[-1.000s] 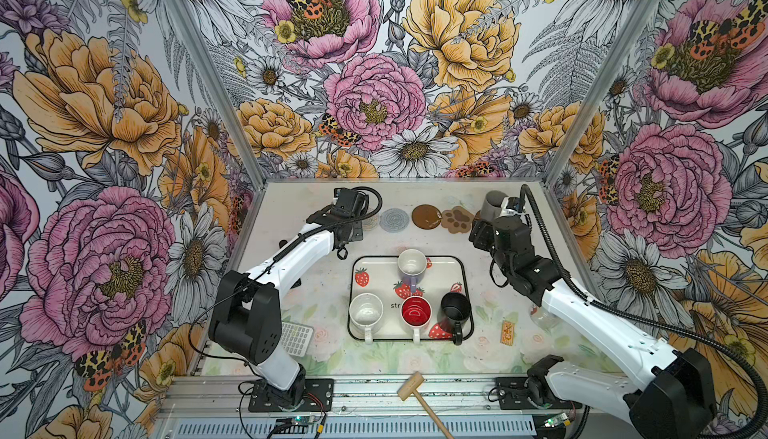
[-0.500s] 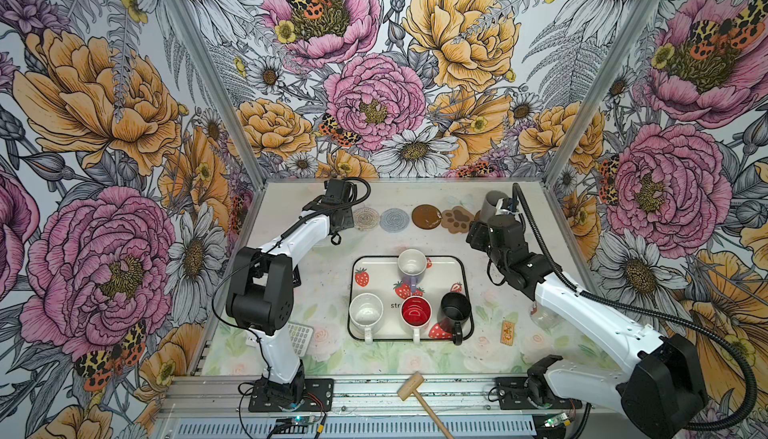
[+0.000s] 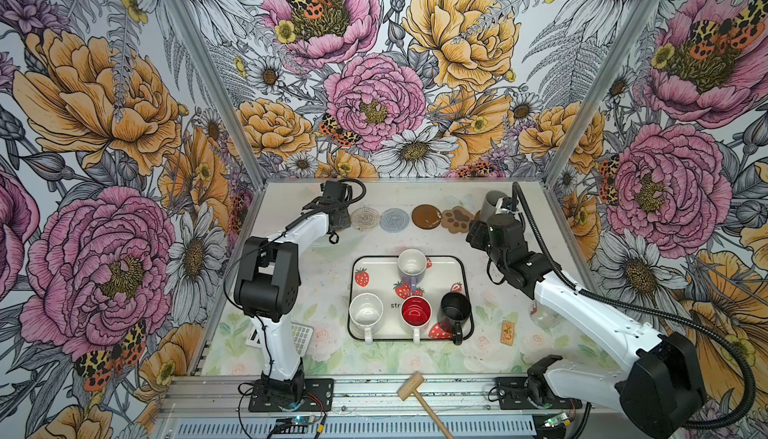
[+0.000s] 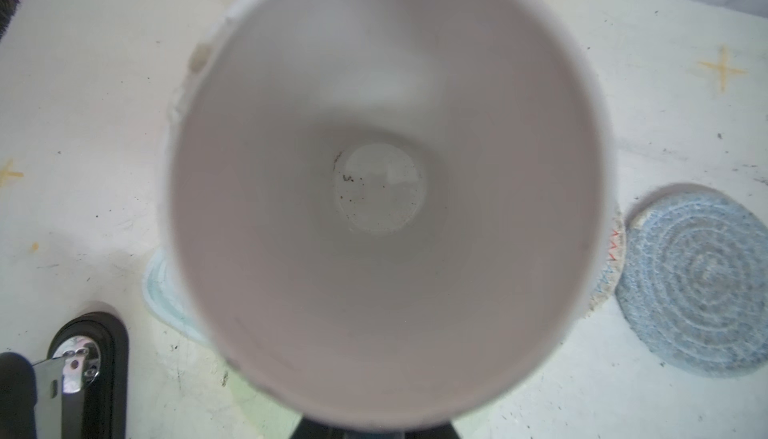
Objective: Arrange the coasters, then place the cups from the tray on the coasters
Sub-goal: 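Lower the blue-handled white mug with the left gripper onto the wicker coaster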
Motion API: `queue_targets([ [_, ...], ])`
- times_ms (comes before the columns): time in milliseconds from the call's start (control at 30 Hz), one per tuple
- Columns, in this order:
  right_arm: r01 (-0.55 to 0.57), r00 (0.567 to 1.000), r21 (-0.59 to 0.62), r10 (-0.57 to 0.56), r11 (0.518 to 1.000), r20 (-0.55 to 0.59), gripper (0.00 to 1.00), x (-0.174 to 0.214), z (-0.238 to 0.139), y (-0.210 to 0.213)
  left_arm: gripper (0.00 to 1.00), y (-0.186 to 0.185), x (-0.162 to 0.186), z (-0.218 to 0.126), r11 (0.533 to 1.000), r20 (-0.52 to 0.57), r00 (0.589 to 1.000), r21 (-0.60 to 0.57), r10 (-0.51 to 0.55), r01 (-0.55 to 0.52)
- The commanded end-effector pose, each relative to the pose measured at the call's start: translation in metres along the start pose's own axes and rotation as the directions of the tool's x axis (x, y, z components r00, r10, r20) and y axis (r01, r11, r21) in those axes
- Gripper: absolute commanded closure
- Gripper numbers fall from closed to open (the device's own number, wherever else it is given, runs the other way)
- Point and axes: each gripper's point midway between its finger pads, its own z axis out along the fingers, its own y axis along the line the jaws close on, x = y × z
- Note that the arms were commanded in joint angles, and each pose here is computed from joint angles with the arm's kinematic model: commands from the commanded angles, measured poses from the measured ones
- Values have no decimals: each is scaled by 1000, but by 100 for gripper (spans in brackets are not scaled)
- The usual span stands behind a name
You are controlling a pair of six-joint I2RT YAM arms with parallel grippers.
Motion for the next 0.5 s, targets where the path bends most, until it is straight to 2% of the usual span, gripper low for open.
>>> queue_targets([
  [0,-20,999,-29,21,999,38,28,-18,-2,10,100,-10,-31,-9,999,111,994,47,-20,15],
  [467,-14,999,-26,15,1000,32,28,-16,-1,9,100,-10,-20,0,999,84,996,49,-6,2],
])
